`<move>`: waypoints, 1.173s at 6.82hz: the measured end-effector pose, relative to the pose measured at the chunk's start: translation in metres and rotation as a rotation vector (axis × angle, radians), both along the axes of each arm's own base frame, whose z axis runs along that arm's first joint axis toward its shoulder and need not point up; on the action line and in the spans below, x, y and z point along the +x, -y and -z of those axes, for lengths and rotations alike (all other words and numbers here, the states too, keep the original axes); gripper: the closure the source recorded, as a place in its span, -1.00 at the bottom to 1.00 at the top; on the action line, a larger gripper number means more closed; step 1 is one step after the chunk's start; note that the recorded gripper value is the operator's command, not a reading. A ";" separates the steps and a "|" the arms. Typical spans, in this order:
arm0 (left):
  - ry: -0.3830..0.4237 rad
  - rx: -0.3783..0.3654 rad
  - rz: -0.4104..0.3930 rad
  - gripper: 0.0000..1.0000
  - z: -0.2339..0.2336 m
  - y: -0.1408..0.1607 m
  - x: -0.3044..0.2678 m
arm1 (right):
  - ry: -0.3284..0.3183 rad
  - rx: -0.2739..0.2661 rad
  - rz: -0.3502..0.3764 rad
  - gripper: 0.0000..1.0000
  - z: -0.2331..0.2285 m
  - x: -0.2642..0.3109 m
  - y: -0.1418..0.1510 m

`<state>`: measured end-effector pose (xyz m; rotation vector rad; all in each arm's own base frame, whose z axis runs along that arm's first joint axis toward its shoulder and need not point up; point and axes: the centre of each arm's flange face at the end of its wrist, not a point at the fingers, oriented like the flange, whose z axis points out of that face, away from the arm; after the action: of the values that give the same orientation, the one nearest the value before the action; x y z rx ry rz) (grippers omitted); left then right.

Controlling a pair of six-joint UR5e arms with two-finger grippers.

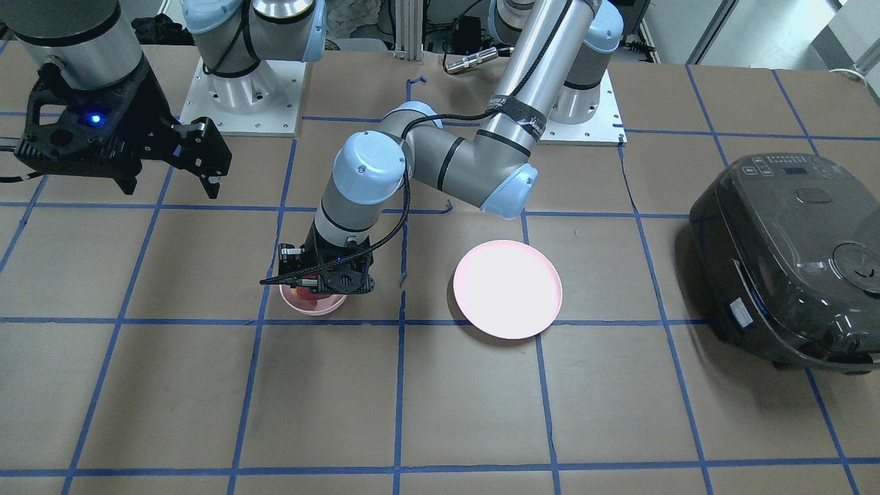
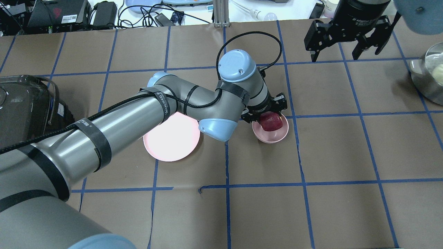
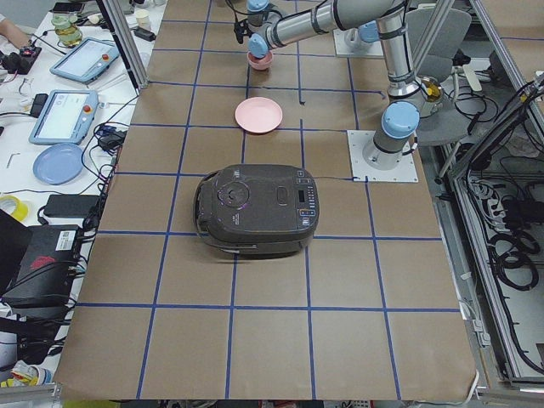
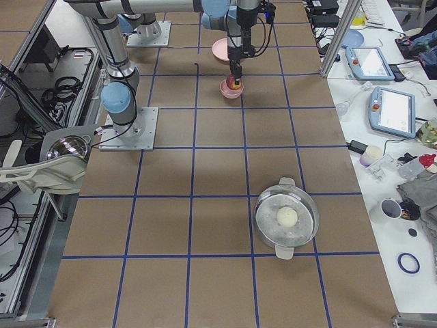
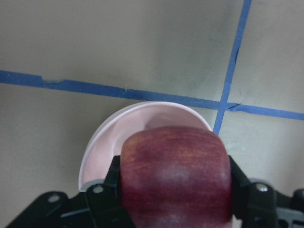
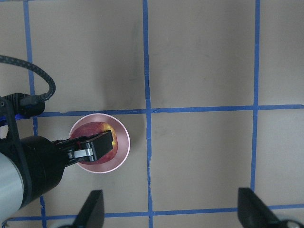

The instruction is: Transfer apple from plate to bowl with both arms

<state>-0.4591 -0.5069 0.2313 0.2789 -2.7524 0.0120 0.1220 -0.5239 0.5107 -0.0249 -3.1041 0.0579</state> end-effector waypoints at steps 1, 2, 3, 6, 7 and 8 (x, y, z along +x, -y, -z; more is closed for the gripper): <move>0.006 -0.003 0.000 -0.36 0.001 0.000 0.001 | 0.000 0.001 0.000 -1.00 0.000 0.000 0.000; 0.025 -0.015 0.000 -0.73 0.001 0.000 0.002 | 0.000 0.002 -0.001 -1.00 0.001 0.000 0.000; 0.043 -0.030 0.002 -0.81 0.000 0.000 0.005 | 0.000 0.003 -0.002 -1.00 0.001 0.001 0.000; 0.043 -0.062 -0.003 -1.00 -0.018 -0.001 0.008 | 0.000 -0.014 0.001 -1.00 0.000 0.001 0.001; 0.037 -0.080 -0.002 -1.00 -0.031 0.001 0.014 | 0.000 -0.044 0.006 -1.00 -0.001 0.001 0.004; 0.036 -0.102 0.015 -1.00 -0.047 0.002 0.028 | -0.002 -0.059 0.009 -1.00 -0.001 0.001 0.005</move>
<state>-0.4309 -0.5088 0.2782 0.2330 -2.7789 0.1548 0.1225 -0.5294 0.5121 -0.0405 -3.0990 0.1498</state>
